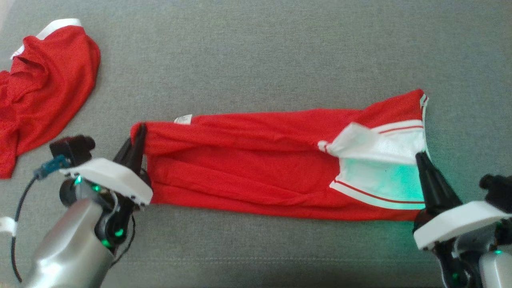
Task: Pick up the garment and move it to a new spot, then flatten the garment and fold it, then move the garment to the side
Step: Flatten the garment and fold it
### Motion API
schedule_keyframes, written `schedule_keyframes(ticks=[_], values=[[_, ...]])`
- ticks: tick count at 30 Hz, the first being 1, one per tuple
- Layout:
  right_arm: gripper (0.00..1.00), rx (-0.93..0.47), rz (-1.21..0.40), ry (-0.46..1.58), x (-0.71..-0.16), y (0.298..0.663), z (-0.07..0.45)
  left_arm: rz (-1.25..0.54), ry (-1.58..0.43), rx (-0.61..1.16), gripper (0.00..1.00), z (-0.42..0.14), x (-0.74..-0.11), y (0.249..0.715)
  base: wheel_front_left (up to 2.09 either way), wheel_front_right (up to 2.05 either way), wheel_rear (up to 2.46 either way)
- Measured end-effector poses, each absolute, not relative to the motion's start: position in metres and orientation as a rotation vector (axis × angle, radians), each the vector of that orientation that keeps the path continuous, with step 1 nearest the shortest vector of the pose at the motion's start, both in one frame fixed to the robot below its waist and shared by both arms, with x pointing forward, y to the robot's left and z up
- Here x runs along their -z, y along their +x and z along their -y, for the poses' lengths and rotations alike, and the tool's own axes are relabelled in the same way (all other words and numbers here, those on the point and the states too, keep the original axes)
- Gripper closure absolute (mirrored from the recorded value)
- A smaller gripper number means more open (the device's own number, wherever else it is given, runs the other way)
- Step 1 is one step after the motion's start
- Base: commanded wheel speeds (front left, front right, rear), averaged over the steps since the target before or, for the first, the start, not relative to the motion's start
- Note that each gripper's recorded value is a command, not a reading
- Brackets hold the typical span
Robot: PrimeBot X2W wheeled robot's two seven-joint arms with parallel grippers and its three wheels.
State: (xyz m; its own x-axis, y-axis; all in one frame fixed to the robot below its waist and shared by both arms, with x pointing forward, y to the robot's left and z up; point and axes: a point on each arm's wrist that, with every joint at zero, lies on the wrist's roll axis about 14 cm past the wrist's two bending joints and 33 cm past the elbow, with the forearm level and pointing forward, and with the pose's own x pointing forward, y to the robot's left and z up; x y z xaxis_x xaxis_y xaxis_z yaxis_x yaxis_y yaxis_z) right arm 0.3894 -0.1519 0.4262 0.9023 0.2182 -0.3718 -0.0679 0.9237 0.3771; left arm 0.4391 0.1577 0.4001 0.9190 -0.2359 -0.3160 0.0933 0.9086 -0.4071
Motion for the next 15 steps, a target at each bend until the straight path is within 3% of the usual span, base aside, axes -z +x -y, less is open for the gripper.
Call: schedule_keyframes(ticks=[1,2,3,4,9,15], values=[[1.0,-0.149,-0.44,0.363,-0.423,0.386,0.152,-0.385,-0.398,0.17,0.96,-0.158,-0.396,0.435,0.0,0.0,0.0],[0.97,-0.145,-0.457,0.359,-0.419,0.382,0.152,-0.402,-0.403,0.168,0.7,-0.157,-0.392,0.43,0.0,0.0,0.0],[0.64,-0.141,-0.471,0.358,-0.416,0.379,0.152,-0.415,-0.401,0.162,0.3,-0.157,-0.389,0.426,0.0,0.0,0.0],[0.0,-0.139,-0.49,0.349,-0.412,0.375,0.152,-0.423,-0.402,0.161,0.0,-0.157,-0.387,0.423,0.0,0.0,0.0],[0.0,-0.132,-0.497,0.296,-0.411,0.368,0.155,-0.426,-0.382,0.14,0.0,-0.158,-0.386,0.416,0.0,0.0,0.0],[0.0,-0.107,-0.323,0.226,-0.449,0.379,0.166,-0.343,-0.276,0.114,0.0,-0.165,-0.405,0.414,0.0,0.0,0.0]])
